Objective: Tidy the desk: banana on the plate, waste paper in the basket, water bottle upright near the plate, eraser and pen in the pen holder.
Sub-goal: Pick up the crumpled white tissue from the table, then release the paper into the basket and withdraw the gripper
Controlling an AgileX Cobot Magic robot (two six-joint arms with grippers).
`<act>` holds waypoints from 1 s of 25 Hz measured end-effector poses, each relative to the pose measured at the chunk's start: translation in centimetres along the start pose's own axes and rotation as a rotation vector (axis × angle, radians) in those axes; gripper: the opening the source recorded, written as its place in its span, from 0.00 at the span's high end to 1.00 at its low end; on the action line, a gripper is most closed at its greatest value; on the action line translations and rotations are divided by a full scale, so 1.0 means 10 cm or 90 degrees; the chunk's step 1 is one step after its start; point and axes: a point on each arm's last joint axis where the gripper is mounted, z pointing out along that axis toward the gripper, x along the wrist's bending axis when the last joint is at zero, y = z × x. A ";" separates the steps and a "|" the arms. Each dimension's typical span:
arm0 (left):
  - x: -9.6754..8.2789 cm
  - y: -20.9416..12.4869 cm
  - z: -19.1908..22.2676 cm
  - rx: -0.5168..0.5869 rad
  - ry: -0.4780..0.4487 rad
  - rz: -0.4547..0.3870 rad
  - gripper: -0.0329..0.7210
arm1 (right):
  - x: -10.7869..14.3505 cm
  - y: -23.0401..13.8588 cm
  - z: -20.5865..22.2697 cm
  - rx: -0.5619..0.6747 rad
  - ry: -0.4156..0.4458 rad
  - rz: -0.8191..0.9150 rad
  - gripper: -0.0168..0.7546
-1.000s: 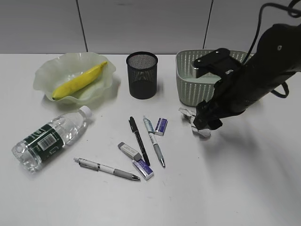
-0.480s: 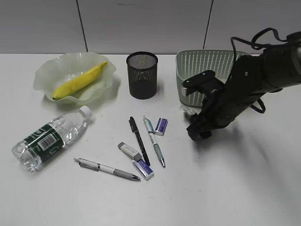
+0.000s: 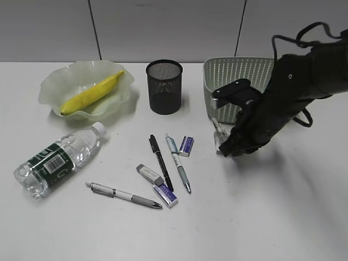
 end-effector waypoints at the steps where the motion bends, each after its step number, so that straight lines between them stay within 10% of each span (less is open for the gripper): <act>1: 0.00 0.00 0.00 0.000 0.000 0.000 0.38 | 0.00 0.02 -0.08 -0.007 0.000 -0.002 0.94; 11: 0.00 0.00 0.00 0.000 0.000 0.000 0.38 | -0.05 0.42 -1.10 -0.298 -0.089 -0.032 0.94; 19: 0.00 0.00 0.00 0.000 0.000 0.000 0.38 | -0.50 0.46 -0.74 -0.378 -0.158 0.084 0.93; 25: 0.00 0.00 0.00 0.000 0.000 0.000 0.38 | -0.62 0.38 -0.49 -0.348 -0.159 0.140 0.44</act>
